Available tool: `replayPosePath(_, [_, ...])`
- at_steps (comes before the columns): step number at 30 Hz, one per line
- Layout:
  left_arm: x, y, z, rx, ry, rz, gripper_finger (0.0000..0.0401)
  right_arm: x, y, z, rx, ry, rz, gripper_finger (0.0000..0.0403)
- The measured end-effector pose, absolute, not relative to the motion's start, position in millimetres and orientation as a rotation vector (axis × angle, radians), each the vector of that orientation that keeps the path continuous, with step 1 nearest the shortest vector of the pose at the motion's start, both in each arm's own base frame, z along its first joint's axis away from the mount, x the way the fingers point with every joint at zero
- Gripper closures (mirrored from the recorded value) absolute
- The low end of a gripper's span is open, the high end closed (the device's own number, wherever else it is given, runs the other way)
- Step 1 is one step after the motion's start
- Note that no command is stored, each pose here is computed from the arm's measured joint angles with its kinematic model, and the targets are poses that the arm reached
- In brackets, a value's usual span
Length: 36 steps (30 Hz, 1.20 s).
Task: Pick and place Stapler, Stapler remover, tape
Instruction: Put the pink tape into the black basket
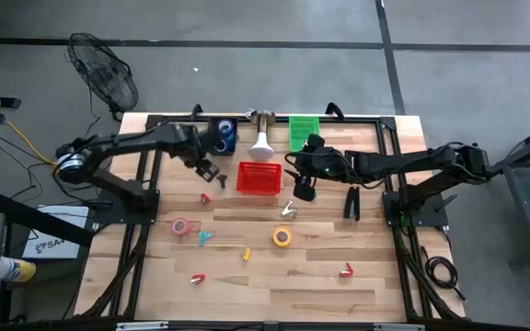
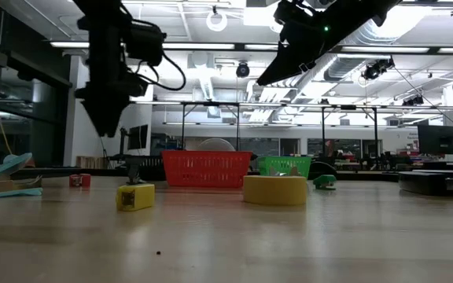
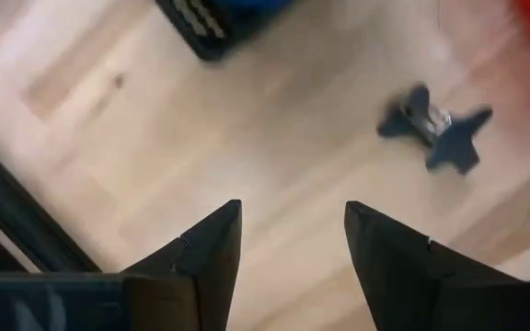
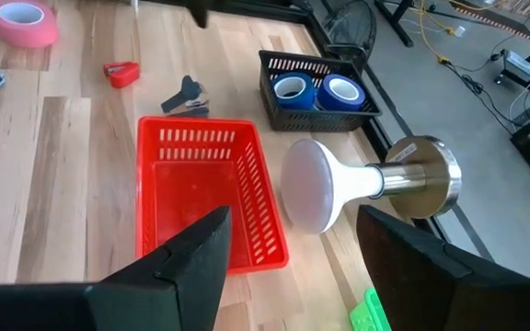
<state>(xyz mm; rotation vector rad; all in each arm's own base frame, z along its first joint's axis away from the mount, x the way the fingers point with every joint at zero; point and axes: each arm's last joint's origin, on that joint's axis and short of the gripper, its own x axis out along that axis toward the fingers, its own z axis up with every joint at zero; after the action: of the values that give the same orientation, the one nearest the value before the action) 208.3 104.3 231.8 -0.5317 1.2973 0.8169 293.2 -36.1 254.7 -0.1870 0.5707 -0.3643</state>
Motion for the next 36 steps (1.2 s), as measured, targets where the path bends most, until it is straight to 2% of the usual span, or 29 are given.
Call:
replayPosePath(6, [195.1, 63.2, 210.3, -0.636, 1.298, 0.887, 0.0213, 293.3, -35.3, 254.2, -0.180, 0.573, -0.336, 0.0176])
replayPosePath(12, [187.0, 23.7, 194.2, -0.731, 1.336, 0.873, 0.0213, 293.3, -35.0, 253.9, -0.177, 0.575, -0.324, 0.0176])
replayPosePath(36, [171.0, -83.5, 193.1, -0.949, 1.277, 0.917, 0.0213, 292.6, -34.4, 252.6, -0.147, 0.585, -0.320, 0.0176])
